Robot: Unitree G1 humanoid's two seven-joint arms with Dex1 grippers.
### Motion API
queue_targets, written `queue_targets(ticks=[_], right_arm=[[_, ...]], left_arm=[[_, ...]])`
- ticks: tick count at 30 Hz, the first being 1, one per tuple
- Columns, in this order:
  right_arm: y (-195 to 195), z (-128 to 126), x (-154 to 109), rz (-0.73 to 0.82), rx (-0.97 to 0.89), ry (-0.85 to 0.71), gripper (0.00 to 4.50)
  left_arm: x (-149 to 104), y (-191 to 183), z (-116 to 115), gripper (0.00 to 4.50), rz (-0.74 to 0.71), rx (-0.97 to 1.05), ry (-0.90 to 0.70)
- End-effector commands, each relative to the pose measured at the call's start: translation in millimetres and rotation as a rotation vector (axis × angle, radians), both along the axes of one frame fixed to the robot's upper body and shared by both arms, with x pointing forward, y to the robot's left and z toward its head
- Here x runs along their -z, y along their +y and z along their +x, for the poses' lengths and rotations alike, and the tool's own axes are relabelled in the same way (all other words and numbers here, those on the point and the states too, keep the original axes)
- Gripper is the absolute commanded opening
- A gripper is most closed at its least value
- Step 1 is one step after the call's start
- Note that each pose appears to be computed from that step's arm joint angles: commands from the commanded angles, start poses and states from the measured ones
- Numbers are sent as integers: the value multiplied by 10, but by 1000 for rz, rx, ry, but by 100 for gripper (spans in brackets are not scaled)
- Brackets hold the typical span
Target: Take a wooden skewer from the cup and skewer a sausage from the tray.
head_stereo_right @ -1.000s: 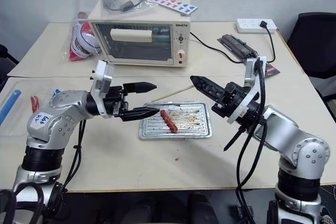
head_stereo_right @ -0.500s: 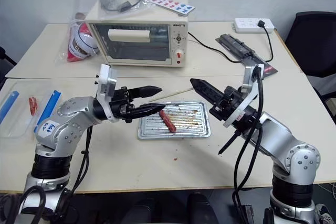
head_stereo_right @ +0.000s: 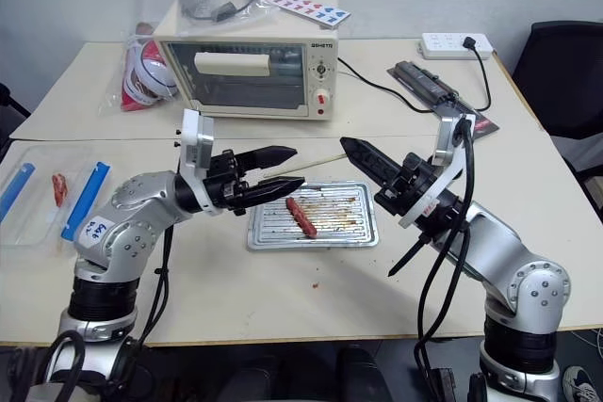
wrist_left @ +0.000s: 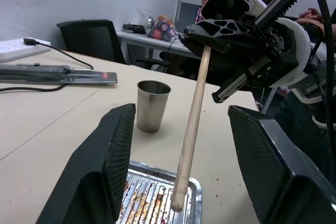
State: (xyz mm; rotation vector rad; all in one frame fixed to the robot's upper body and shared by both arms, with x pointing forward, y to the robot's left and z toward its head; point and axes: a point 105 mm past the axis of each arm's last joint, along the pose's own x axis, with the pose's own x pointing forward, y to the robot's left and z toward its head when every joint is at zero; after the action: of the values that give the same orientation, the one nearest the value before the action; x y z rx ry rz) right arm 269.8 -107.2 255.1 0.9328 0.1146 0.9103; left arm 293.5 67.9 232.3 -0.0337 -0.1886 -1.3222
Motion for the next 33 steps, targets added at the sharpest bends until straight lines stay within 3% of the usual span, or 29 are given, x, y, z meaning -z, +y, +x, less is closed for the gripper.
queue_targets(ticks=[1,10,14,22,23,28,33], right_arm=[[52,-76,-73,11,-33,-33,0],[80,-98,-68,11,-44,-37,0],[78,-94,-75,7,-41,-38,0],[30,-59,-21,-95,-29,-26,180],[2,-47,-7,-122,-23,-23,180],[-91,-107,84,-404,-44,-54,180],[9,-23,275,-774,-31,-174,180]], left_arm=[[-94,-25,-55,197,-21,25,-39],[-121,-38,-12,2,-25,9,-42],[-121,-43,-6,2,-23,6,-41],[-117,41,-5,0,-18,-14,-36],[-119,66,-6,0,-20,-20,-34],[-87,252,-5,0,12,-79,-14],[21,668,-108,0,155,-158,17]])
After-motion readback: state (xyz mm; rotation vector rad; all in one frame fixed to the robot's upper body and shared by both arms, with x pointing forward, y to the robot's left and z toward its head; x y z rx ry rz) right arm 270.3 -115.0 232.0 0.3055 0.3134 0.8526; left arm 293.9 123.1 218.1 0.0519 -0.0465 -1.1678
